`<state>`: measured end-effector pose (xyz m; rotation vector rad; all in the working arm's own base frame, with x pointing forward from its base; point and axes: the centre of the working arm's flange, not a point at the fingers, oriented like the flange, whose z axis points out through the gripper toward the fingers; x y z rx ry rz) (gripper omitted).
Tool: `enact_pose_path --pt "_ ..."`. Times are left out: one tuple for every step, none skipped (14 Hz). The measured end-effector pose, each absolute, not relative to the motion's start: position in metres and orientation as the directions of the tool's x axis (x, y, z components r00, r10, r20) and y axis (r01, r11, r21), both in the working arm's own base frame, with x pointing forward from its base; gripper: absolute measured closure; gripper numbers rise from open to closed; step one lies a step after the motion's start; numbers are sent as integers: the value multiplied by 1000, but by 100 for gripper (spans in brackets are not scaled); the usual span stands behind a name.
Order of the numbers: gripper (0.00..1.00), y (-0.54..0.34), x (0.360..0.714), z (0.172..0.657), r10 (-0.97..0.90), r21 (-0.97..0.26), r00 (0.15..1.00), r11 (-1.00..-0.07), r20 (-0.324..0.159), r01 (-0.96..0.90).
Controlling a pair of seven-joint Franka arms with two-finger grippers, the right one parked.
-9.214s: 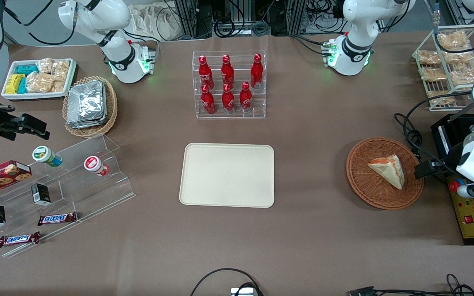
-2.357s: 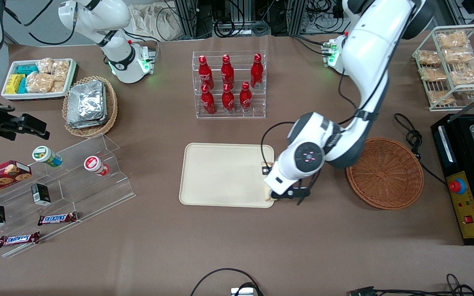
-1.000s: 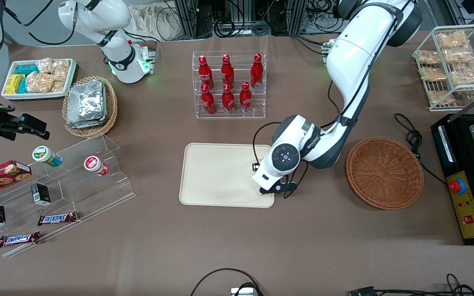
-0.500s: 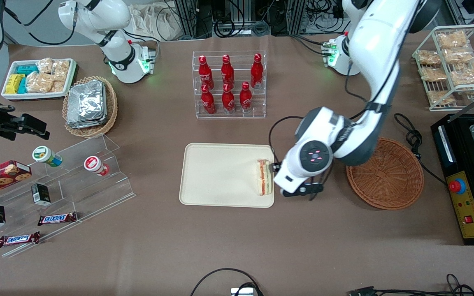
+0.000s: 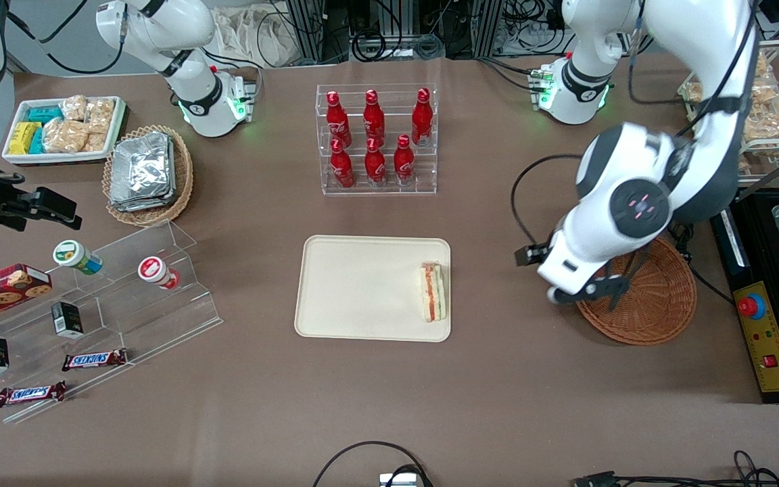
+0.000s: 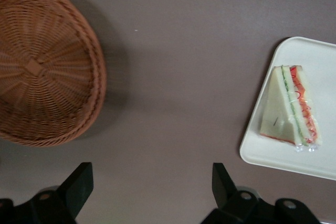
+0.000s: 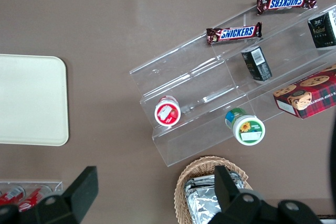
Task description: Place sandwich from basket to tray
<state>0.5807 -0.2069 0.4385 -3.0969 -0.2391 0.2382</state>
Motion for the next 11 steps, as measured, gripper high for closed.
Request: enact_pose_path --pt "0 -195 577 451 149 -37 979 -989 -136 146" --pt "0 -179 576 460 141 -36 981 -990 -129 138" --pt "0 -159 577 467 140 -34 982 -990 -126 137" --pt "2 -135 581 472 146 -32 981 -989 -124 143" --pt "2 -110 585 475 158 -29 980 -987 -123 155" --pt "0 -88 588 478 176 -27 977 -984 -121 174" --pt "0 -70 592 481 194 -24 974 -981 -116 192" --pt "0 -57 595 484 208 -20 972 -978 -110 207" --pt "0 -48 598 489 219 -16 971 -976 -98 219" --pt "0 -45 602 497 223 -11 971 -975 -82 223" --pt "0 -45 606 503 223 -8 973 -975 -66 223"
